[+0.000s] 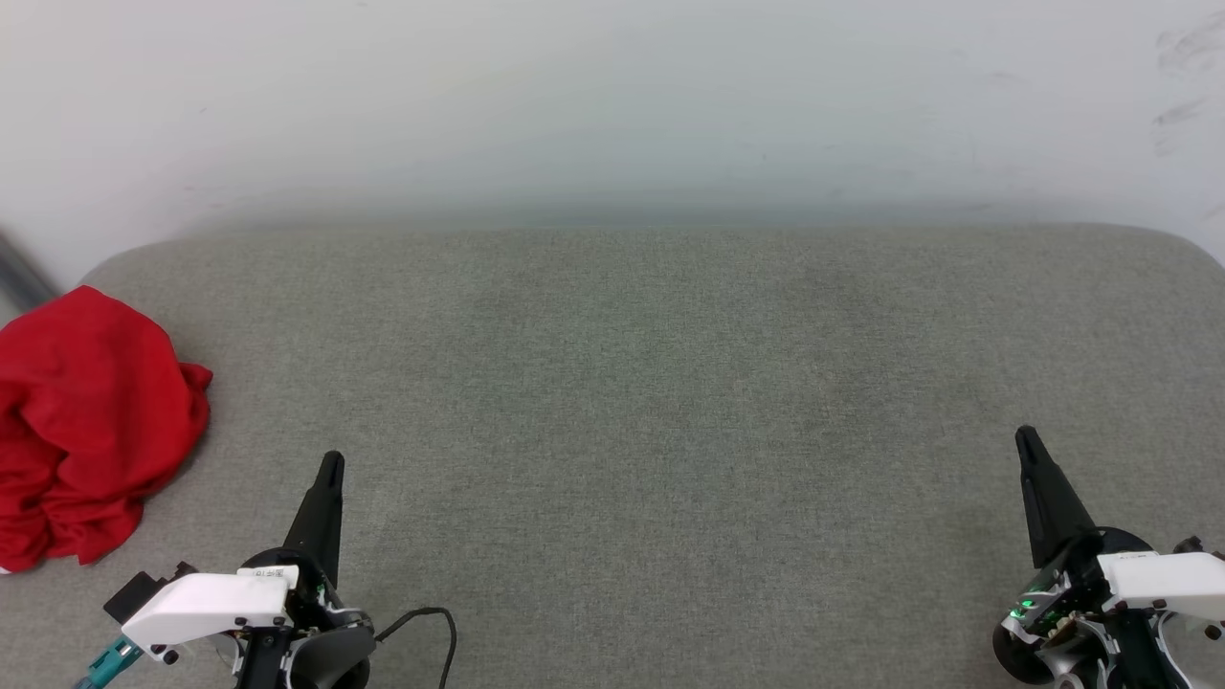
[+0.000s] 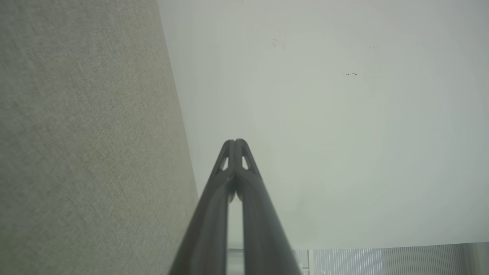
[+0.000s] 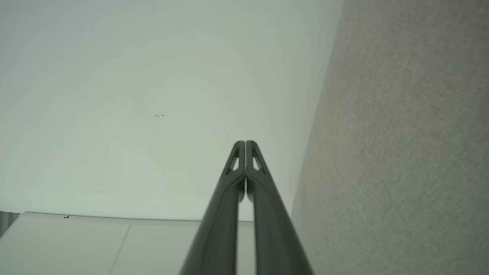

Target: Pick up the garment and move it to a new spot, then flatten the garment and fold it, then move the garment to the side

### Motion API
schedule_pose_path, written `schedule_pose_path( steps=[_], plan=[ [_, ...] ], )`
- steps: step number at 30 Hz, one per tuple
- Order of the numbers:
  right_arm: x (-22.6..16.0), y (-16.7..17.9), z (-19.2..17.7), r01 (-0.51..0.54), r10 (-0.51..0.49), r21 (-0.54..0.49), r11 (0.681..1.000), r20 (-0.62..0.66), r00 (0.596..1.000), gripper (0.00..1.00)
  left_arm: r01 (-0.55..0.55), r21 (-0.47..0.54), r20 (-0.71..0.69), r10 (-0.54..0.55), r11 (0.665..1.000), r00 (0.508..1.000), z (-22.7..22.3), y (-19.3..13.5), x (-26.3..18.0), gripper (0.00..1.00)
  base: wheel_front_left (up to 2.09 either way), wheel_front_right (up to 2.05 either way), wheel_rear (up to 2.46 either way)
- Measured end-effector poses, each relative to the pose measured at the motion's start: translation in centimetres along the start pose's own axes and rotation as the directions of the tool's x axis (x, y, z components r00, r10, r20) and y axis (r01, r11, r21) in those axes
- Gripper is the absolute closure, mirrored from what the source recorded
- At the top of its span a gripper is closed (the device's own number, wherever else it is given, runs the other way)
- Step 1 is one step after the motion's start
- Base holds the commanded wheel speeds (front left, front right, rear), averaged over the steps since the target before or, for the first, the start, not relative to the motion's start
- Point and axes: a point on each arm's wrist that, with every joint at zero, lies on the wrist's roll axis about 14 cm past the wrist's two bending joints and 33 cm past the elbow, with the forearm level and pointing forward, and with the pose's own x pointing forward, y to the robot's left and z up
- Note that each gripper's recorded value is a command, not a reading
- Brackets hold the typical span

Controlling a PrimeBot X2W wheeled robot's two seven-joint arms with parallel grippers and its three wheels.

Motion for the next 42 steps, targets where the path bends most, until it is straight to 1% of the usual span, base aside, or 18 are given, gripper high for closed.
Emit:
schedule_pose_path(
  steps=[25, 26, 31, 35, 38, 42],
  plan=[
    [0.0, 0.0, 0.0, 0.000, 0.000, 0.000, 1.000, 0.000, 1.000, 1.00, 0.000, 0.000, 0.000, 0.000, 1.000, 1.000, 0.0, 0.0, 0.0, 1.00, 0.00, 0.00, 0.00],
    [0.0, -0.1, 0.0, 0.002, -0.002, 0.000, 1.000, 0.000, 1.000, 0.00, -0.002, 0.000, 0.000, 0.002, 1.000, 1.000, 0.0, 0.1, 0.0, 0.00, 0.00, 0.00, 0.00],
    [-1.3, -2.7, 0.2, 0.079, -0.079, 0.005, 0.997, 0.009, 0.997, 0.00, -0.075, -0.008, 0.003, 0.075, 0.997, 0.997, -0.1, 2.5, -1.2, 0.00, 0.00, 0.00, 0.00],
    [-1.4, -2.8, 0.4, 0.083, -0.082, -0.001, 0.997, 0.028, 0.996, 0.00, -0.072, 0.001, 0.018, 0.072, 0.997, 0.997, 0.0, 2.5, -1.2, 0.00, 0.00, 0.00, 0.00],
    [-1.4, -2.7, 0.7, 0.082, -0.080, -0.035, 0.996, 0.040, 0.996, 0.00, -0.072, 0.028, 0.039, 0.071, 0.997, 0.997, 0.5, 2.4, -1.2, 0.00, 0.00, 0.00, 0.00],
    [-1.5, -2.4, 1.1, 0.079, -0.073, -0.109, 0.991, 0.059, 0.996, 0.00, -0.076, 0.099, 0.063, 0.070, 0.992, 0.996, 1.1, 2.0, -1.1, 0.00, 0.00, 0.00, 0.00]
  ],
)
